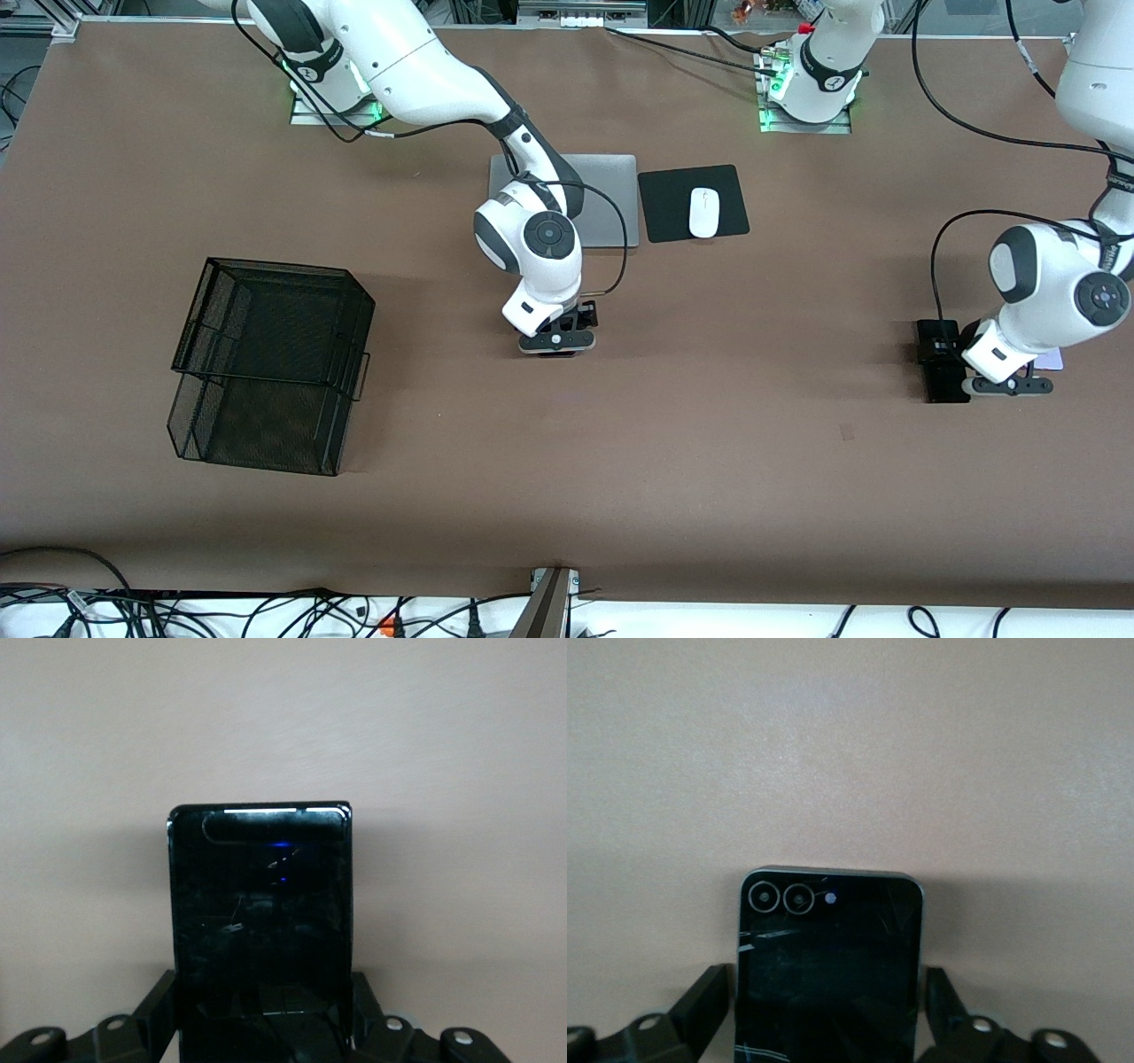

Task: Place phones with both arms
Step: 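Grasp the tall phone with the left gripper while the right gripper lifts the flip phone, then carry the flip phone to the basket while the left gripper sets the tall phone down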

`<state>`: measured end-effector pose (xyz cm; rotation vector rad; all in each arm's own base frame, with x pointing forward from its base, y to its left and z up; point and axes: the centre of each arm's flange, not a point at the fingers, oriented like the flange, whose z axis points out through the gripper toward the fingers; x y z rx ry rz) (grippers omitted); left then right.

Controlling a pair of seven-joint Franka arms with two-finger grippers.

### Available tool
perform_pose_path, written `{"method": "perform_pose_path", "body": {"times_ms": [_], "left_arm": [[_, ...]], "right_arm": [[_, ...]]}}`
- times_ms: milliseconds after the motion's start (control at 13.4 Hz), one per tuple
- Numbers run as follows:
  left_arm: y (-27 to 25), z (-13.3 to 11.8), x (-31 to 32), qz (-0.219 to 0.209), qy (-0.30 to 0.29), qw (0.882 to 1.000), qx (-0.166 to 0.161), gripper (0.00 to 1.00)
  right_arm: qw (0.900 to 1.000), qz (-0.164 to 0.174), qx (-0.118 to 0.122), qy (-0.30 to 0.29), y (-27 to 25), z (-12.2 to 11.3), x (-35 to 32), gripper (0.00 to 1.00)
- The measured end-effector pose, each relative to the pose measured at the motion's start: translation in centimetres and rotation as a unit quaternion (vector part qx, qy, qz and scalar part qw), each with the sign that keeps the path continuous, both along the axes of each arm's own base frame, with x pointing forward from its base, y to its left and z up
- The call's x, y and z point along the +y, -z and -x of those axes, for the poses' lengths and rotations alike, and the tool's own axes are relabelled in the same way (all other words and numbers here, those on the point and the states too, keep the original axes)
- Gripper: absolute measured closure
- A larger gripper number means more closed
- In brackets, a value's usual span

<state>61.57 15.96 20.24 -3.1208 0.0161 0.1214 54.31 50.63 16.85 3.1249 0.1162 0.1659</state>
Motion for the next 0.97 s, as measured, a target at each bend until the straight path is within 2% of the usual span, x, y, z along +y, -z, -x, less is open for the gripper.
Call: {"method": "perform_pose_path", "body": {"times_ms": [74, 298, 447, 744, 968], "left_arm": [[-2.2, -1.2, -1.0, 0.001, 0.007, 1.000, 0.014, 0.20], [-8.0, -4.0, -4.7, -0.004, 0.024, 0.999, 0.034, 0.20], [-9.8, -4.9, -8.3, -0.011, 0.027, 0.999, 0.043, 0.20], [-11.6, -5.8, -17.1, -0.017, 0.059, 0.997, 0.051, 0.21], [-11.6, -4.8, -27.8, 0.020, 0.054, 0.997, 0.059, 0.21]], "right_arm": [[1.000, -0.002, -0.002, -0.001, -0.3, 0.0, 0.1, 0.19], [1.000, -0.002, -0.003, -0.004, -0.8, -0.3, 0.1, 0.20], [1.000, 0.008, 0.001, 0.004, -3.6, -1.1, -0.4, 0.20], [0.999, 0.037, 0.024, 0.029, -16.6, -3.5, -5.1, 0.20], [0.996, 0.054, 0.060, 0.030, -25.0, -5.2, -12.7, 0.20]]}}
